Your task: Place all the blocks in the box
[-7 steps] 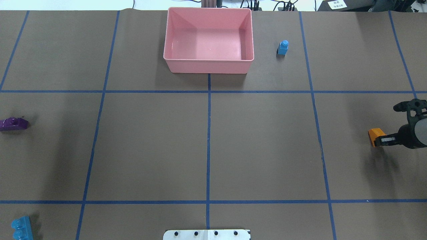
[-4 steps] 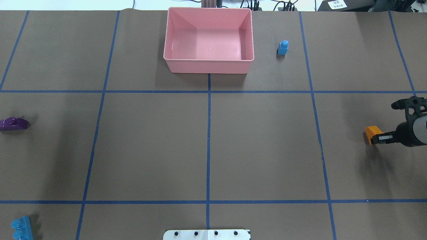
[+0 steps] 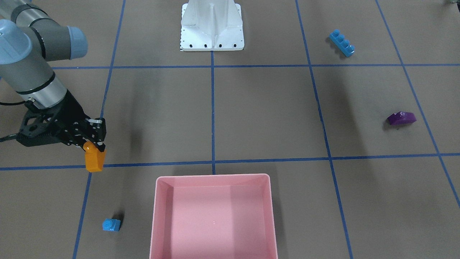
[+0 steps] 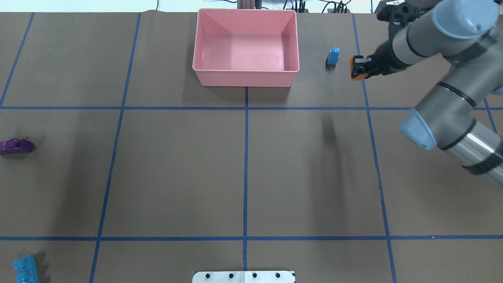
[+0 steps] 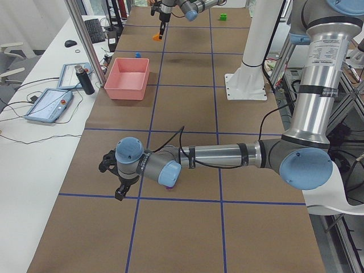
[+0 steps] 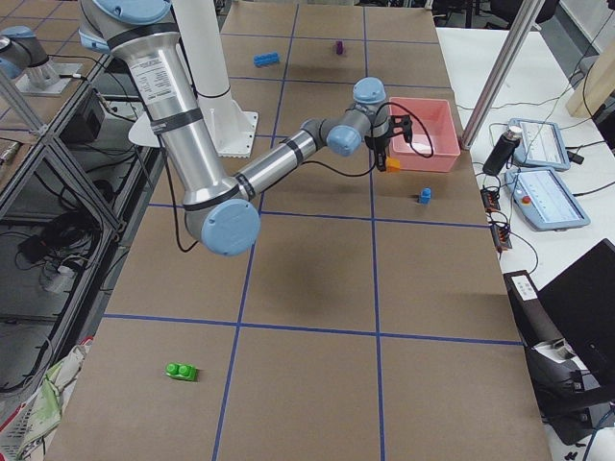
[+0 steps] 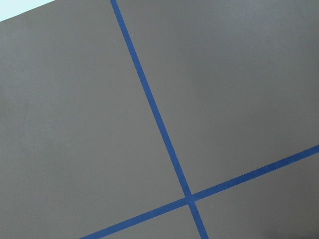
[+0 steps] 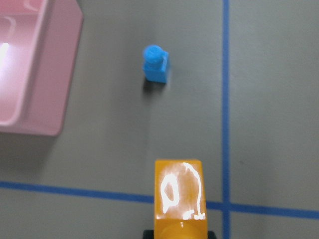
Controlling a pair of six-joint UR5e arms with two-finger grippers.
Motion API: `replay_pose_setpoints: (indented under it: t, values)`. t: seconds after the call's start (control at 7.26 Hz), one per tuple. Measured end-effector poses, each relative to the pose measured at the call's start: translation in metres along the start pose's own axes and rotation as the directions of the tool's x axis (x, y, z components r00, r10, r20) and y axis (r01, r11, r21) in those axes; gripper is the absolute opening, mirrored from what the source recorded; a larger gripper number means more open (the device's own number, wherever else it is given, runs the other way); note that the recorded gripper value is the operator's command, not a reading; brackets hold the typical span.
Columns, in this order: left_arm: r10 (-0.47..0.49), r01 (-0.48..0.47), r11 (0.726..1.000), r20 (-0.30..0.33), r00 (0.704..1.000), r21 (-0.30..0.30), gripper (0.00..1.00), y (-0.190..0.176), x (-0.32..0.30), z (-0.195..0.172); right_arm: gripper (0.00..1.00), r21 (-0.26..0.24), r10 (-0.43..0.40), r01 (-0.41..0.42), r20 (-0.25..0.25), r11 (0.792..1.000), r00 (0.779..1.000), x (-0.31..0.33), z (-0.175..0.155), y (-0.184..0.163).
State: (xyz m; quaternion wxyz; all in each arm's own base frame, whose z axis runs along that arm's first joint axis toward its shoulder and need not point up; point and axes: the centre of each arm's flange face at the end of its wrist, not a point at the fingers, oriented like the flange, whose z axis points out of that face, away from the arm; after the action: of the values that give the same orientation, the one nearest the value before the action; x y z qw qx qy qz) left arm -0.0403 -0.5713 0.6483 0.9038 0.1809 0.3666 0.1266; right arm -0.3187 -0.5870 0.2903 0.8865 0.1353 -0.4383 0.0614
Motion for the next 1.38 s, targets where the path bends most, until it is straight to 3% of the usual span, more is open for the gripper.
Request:
replay_pose_setpoints:
  t: [0.28,0.69,0.83,0.96,1.38]
  values:
    - [0.001,-0.001,1.0,-0.001,1.0,0.0,1.0,-0.001,0.001,0.001,0.0,-0.016,0.064,-0.064,-0.014,0.998,0.998,-0.107,0.023,-0.068]
    - [-0.005,0.005,1.0,-0.005,1.0,-0.001,1.0,-0.004,0.007,0.003,0.0,-0.014,0.092,-0.095,-0.121,0.995,0.988,-0.205,0.081,-0.117]
    - [-0.008,0.008,1.0,-0.007,1.0,0.0,1.0,-0.006,0.011,0.003,0.1,-0.016,0.085,-0.088,-0.14,0.996,0.987,-0.211,0.106,-0.116]
    - [-0.009,0.009,1.0,-0.008,1.0,0.001,1.0,-0.007,0.013,0.003,0.99,-0.02,0.071,-0.075,-0.152,0.997,0.986,-0.211,0.133,-0.108]
    - [-0.006,0.006,1.0,-0.008,1.0,0.006,1.0,-0.009,0.015,0.001,1.0,-0.023,0.046,-0.051,-0.173,0.998,0.984,-0.213,0.167,-0.087]
